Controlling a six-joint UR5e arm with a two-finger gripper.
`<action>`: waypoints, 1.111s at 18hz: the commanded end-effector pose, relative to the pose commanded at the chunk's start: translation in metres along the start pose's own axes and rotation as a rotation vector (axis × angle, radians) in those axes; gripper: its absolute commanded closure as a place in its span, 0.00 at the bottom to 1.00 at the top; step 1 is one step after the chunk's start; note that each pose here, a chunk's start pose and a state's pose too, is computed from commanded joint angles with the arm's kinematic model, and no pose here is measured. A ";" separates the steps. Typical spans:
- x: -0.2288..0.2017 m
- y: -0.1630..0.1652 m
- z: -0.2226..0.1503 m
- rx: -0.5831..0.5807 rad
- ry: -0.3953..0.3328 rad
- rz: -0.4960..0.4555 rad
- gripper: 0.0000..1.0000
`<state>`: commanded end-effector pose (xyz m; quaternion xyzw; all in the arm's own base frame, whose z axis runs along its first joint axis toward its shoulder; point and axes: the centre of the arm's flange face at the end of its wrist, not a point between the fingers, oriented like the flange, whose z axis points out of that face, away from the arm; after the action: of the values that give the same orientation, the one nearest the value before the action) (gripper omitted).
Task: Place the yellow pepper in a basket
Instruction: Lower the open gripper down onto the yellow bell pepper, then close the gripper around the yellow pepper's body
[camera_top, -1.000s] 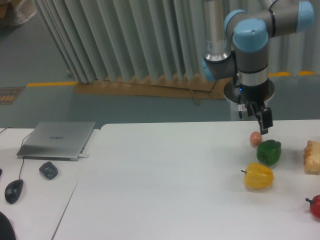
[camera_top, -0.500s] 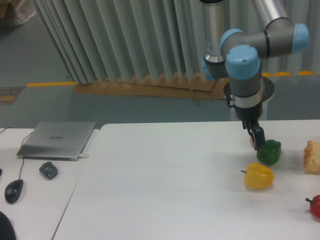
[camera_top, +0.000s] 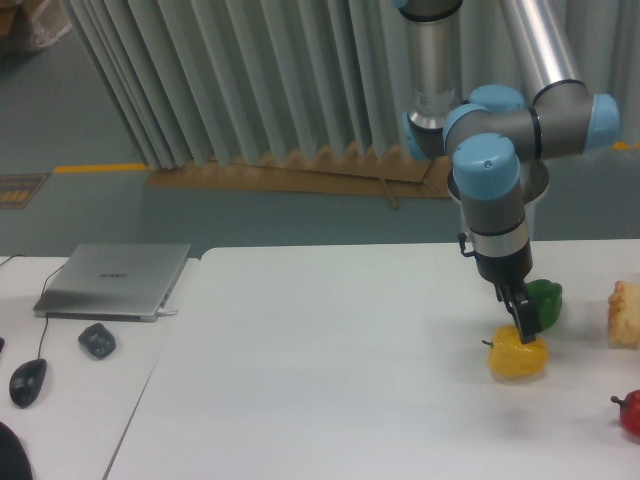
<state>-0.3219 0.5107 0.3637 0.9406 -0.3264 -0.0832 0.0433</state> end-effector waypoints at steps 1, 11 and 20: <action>0.004 0.001 0.004 -0.001 0.006 0.010 0.00; 0.017 0.001 0.034 -0.031 0.000 0.037 0.00; 0.030 -0.010 0.064 -0.061 0.025 0.063 0.00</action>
<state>-0.3045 0.4979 0.2955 0.9290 -0.3525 -0.0801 0.0789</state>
